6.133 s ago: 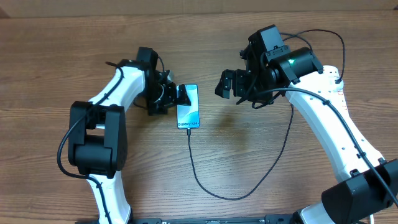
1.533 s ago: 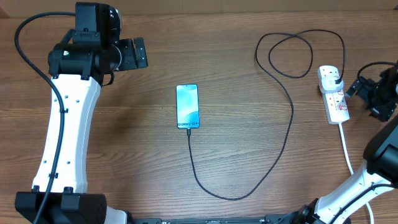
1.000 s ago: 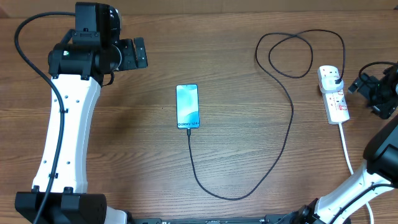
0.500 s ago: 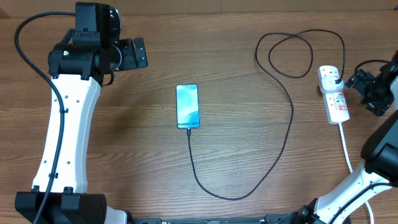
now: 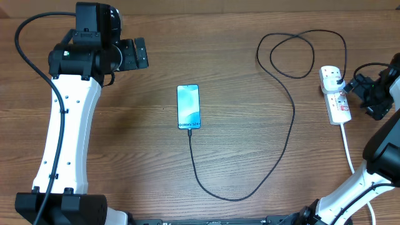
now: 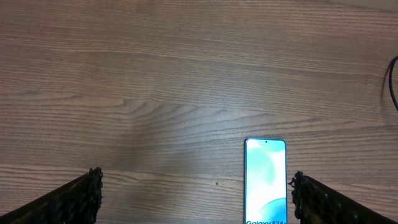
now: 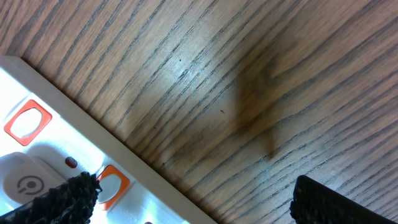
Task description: Plug charger to phone and switch on socket
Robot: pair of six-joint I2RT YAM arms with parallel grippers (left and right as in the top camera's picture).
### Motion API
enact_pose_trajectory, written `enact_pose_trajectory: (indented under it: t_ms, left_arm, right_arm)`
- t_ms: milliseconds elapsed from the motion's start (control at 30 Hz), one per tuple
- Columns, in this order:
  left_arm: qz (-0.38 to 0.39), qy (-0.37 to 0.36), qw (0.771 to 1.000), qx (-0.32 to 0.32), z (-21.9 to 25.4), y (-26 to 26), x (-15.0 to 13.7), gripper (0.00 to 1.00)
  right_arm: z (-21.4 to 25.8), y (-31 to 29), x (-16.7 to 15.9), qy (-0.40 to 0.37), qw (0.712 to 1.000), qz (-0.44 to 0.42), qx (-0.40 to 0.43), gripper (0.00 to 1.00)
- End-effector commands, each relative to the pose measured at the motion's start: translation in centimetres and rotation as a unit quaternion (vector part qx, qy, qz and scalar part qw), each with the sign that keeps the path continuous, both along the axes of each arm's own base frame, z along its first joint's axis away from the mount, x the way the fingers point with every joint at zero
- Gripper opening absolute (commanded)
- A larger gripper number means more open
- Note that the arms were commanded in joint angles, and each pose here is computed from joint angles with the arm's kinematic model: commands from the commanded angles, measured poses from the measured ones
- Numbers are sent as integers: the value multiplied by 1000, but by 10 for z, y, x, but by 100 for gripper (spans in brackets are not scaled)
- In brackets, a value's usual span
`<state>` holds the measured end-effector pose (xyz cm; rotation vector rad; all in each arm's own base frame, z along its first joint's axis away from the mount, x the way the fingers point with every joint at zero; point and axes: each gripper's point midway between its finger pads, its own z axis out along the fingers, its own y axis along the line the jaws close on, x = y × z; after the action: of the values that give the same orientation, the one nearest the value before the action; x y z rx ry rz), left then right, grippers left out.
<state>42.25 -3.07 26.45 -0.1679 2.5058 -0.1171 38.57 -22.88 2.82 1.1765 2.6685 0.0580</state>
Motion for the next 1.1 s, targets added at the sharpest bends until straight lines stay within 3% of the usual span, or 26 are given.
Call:
enact_pose_trajectory:
  t_ms: [0, 1067]
  left_arm:
    - [-5, 0, 1000, 11, -1, 1, 1, 100]
    - [-4, 0, 1000, 11, -1, 2, 1, 100]
  right_arm:
    - [-13, 0, -3, 12, 1000, -1, 4, 100]
    - [-25, 18, -10, 27, 998, 29, 49, 100]
